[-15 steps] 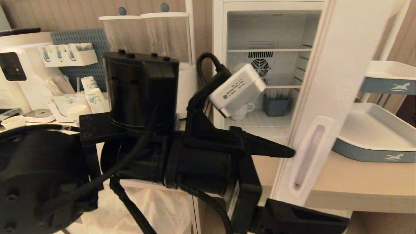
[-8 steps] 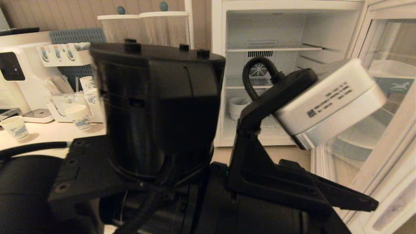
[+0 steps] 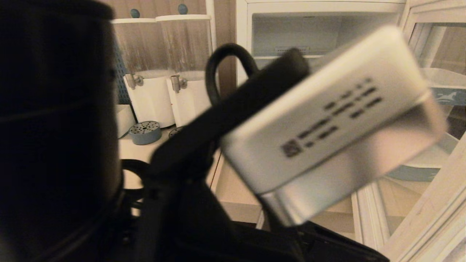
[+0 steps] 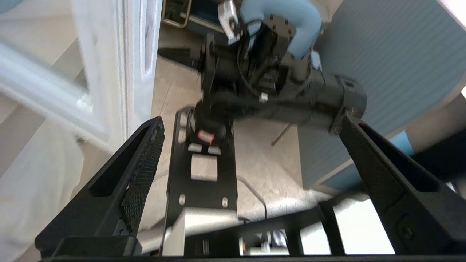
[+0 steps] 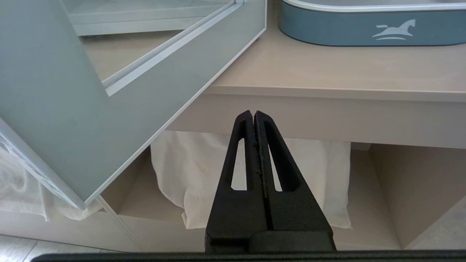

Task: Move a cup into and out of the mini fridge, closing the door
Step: Open the freezer door, then take the ceramic cup out of the freezer

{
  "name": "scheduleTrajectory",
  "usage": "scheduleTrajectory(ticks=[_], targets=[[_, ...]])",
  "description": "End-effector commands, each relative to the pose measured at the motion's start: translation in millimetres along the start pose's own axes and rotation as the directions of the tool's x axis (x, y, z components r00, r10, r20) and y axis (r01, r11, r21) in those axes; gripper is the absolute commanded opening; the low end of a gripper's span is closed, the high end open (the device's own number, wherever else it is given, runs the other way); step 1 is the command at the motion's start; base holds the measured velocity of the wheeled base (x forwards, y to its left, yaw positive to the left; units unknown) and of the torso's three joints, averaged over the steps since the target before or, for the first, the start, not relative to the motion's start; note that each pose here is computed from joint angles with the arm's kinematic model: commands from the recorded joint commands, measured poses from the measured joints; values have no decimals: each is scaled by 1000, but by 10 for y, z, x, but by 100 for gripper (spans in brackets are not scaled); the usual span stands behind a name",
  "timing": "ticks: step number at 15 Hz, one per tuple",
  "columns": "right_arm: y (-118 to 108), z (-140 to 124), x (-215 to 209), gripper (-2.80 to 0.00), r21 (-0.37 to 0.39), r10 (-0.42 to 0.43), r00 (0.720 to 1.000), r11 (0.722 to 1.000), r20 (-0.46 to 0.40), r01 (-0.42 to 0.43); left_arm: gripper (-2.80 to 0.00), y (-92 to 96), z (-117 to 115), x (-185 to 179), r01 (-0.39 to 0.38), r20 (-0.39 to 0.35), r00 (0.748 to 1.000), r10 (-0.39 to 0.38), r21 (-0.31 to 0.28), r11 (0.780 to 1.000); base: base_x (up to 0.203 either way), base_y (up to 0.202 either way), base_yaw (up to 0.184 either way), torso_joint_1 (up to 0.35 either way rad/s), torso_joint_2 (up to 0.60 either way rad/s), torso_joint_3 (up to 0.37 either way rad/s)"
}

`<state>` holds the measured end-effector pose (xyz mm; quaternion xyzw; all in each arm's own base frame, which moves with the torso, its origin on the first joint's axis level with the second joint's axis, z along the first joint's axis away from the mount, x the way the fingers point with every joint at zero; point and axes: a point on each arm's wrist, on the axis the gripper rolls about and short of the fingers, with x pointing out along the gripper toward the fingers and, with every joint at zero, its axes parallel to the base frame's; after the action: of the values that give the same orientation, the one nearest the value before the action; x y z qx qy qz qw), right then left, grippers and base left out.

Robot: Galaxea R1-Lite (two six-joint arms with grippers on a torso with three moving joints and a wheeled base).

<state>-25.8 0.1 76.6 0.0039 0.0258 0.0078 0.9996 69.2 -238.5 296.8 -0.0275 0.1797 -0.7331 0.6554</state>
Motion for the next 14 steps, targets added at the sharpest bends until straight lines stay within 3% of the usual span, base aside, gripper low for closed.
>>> scheduleTrajectory(ticks=[1, 5, 6, 7, 8, 9, 10, 12, 14], targets=[[0, -1, 1, -280, 0, 1, 1000, 1000, -2, -1, 0, -137, 17, -322, -2, -1, 1000, 2, 14, 1000, 0, 0, 0, 0, 0, 0], [0, -1, 1, -280, 0, 0, 1000, 1000, -2, 0, 0, -142, 0, -633, -63, -2, 998, 63, 53, 997, 0, 0, 0, 0, 0, 0], [0, -1, 1, -280, 0, 0, 1000, 1000, -2, 0, 0, -117, -44, -690, -113, -18, 993, 114, 41, 993, 0, 0, 0, 0, 0, 0], [0, -1, 1, -280, 0, 0, 1000, 1000, -2, 0, 0, -17, -144, -772, -259, -36, 965, 259, 12, 966, 0, 0, 0, 0, 0, 0], [0, -1, 1, -280, 0, 0, 1000, 1000, -2, 0, 0, 92, -290, -818, -421, -69, 905, 420, -9, 907, 0, 0, 0, 0, 0, 0], [0, -1, 1, -280, 0, 0, 1000, 1000, -2, 0, 0, 220, -462, -867, -583, -100, 810, 578, -20, 813, 0, 0, 0, 0, 0, 0], [0, -1, 1, -280, 0, 0, 1000, 1000, -2, 0, -280, 350, -613, -913, -694, -106, 718, 688, -28, 719, 0, 0, 0, 0, 0, 0], [0, 1, 1, -280, 0, 1, 1000, 1000, -1, -1, -280, 632, -783, -1047, -844, -19, 534, 845, -63, 532, 0, 0, 0, 0, 0, 0], [0, 1, 1, -280, 2, 1, 1000, 1000, -1, -1, -280, 808, -853, -1228, -926, 26, 363, 931, -103, 364, 0, 0, 0, 0, 0, 0]])
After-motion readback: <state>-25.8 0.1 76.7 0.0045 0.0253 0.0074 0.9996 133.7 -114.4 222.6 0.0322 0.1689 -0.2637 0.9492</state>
